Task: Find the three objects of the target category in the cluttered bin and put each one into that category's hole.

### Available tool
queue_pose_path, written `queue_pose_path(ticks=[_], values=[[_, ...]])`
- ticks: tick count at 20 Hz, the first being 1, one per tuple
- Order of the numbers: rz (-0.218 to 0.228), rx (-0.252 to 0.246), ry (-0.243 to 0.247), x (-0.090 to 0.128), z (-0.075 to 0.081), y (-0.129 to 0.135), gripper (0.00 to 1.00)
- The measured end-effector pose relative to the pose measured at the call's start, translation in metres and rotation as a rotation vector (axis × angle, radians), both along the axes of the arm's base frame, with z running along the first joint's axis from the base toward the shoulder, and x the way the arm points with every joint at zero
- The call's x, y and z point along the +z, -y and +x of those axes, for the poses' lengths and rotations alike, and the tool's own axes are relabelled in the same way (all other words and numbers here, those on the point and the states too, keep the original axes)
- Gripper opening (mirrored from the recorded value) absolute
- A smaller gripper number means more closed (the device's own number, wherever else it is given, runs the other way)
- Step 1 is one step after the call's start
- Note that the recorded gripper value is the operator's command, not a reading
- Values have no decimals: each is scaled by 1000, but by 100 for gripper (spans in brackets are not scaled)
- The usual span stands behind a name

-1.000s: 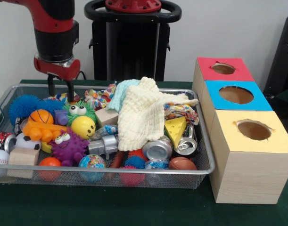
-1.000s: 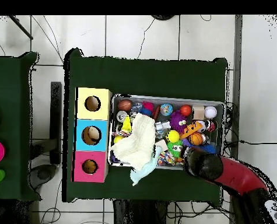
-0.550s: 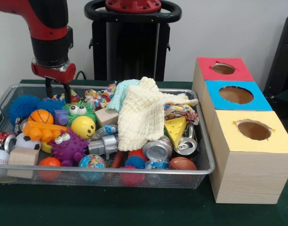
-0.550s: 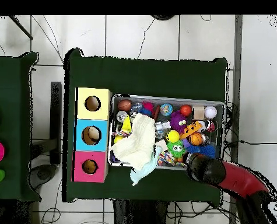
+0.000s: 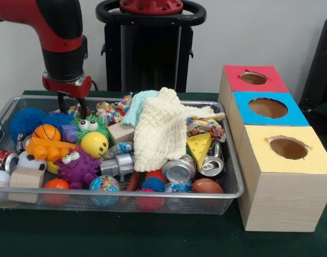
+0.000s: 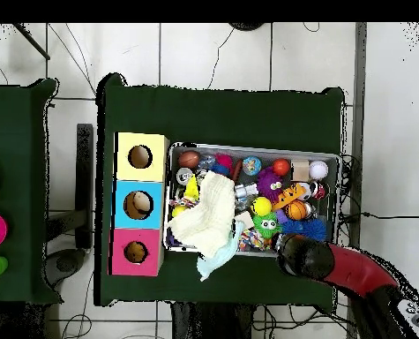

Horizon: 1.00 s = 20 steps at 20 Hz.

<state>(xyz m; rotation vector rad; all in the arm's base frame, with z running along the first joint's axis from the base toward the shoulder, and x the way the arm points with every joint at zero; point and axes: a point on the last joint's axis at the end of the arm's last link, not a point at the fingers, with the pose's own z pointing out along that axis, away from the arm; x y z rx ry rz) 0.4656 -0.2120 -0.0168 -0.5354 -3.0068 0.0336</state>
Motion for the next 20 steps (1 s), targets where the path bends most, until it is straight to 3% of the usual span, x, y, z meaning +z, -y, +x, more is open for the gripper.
queue_pose_path(ticks=[6,15,19,20], values=[[40,9,8,-13,8,-13,100],[61,31,35,-28,28,-21,100],[44,85,46,-36,38,-27,100],[22,132,54,-36,45,-32,100]])
